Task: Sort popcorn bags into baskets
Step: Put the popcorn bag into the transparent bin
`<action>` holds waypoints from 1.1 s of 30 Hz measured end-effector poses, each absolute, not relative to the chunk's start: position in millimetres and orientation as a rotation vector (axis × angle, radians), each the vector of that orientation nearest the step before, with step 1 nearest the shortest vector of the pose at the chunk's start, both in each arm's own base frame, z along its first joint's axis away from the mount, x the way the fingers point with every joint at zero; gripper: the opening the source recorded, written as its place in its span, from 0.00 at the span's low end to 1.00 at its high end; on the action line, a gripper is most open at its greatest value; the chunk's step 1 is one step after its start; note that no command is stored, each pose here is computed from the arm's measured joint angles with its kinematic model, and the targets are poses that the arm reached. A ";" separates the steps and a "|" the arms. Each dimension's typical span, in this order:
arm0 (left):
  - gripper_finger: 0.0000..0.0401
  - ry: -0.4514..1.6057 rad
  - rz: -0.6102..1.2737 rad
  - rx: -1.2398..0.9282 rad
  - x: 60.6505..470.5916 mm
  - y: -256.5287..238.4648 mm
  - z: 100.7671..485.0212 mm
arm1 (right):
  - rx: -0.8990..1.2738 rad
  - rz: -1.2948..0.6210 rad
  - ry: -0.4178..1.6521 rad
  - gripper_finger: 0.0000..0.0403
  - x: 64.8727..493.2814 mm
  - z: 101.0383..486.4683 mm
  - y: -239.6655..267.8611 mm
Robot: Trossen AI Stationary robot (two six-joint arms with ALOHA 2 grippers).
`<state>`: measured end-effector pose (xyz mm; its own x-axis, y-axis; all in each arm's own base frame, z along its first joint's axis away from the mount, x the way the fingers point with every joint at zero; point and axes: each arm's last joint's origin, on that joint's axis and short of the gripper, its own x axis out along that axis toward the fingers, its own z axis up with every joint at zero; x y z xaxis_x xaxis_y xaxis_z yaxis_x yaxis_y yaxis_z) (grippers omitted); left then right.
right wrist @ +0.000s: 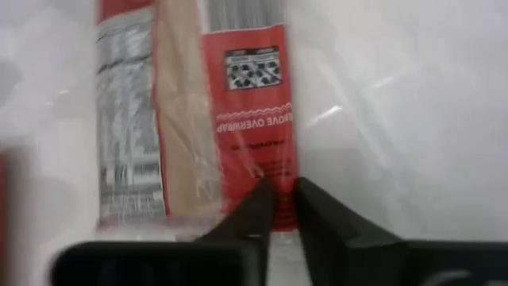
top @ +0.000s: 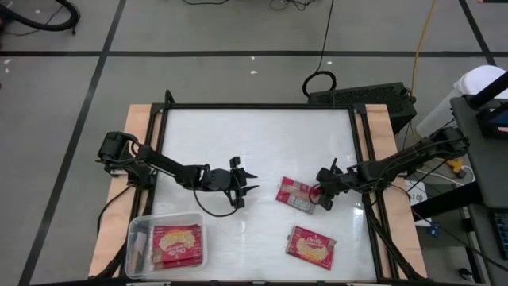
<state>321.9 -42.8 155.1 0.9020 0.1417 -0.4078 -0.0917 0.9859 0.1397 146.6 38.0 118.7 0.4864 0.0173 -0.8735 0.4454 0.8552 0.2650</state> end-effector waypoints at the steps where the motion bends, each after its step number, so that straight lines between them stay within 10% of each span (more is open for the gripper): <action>1: 0.39 0.430 0.121 0.118 321.9 -42.8 155.1 | 0.503 -0.244 1.026 0.06 148.6 119.7 39.0; 21: 0.39 0.336 0.129 0.098 325.5 -41.5 163.8 | 0.370 -0.062 0.773 0.01 169.9 136.0 41.1; 33: 0.39 0.347 -0.007 0.011 325.0 -48.2 162.7 | -0.163 0.308 0.852 0.32 152.6 126.6 77.8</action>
<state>325.0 -48.2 162.7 0.9404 -0.0050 -0.3400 0.0089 0.9999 0.0099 152.6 77.8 126.6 0.6176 0.2020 -0.7602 -0.3310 0.9434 -0.0183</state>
